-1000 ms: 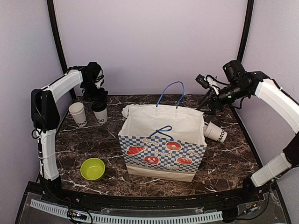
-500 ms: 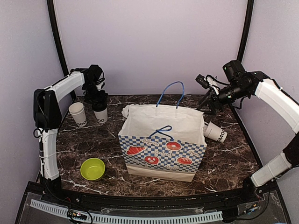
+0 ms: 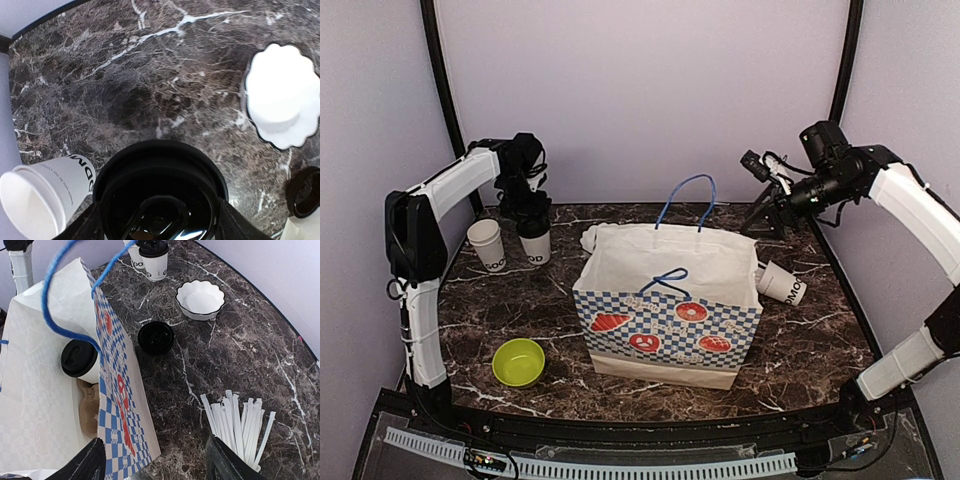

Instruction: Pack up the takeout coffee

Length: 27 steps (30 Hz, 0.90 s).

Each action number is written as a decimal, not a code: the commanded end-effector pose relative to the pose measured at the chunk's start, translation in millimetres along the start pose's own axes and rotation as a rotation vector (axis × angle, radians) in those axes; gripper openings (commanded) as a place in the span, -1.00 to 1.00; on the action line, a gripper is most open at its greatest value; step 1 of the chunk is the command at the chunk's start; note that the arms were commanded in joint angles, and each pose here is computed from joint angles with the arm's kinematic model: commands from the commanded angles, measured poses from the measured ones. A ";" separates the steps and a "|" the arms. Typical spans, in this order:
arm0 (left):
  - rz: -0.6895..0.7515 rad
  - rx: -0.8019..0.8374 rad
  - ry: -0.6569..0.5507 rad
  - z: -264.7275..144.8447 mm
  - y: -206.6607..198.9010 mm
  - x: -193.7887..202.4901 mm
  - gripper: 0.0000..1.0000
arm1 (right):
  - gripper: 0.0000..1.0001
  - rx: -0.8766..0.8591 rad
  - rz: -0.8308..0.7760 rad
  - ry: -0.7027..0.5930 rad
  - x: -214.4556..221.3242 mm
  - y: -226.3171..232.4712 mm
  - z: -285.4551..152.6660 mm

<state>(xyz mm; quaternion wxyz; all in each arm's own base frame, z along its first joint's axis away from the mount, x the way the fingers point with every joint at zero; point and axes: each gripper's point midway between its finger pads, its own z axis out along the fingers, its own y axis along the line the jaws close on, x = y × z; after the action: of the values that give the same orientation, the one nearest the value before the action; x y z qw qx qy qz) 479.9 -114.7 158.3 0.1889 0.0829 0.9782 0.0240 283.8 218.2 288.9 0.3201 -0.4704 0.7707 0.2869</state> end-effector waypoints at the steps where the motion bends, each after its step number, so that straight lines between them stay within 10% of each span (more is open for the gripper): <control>1: 0.095 0.022 -0.182 -119.8 -23.9 15.6 0.30 | 0.38 0.031 -0.024 -0.032 -22.1 -1.0 -17.2; 15: 0.269 0.209 -0.203 -206.1 -79.8 143.7 0.28 | 0.43 0.189 0.025 0.247 101.4 -4.8 -10.7; 27: 0.295 0.386 -0.254 -295.6 -102.5 186.1 0.13 | 0.20 -0.188 -0.124 0.323 135.1 69.9 66.7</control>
<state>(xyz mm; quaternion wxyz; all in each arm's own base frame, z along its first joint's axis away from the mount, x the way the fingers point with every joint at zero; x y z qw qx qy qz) 214.2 -202.3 333.9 0.2894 0.2771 0.9084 -0.1193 177.5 188.8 142.9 0.1404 -0.5618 0.7835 0.2254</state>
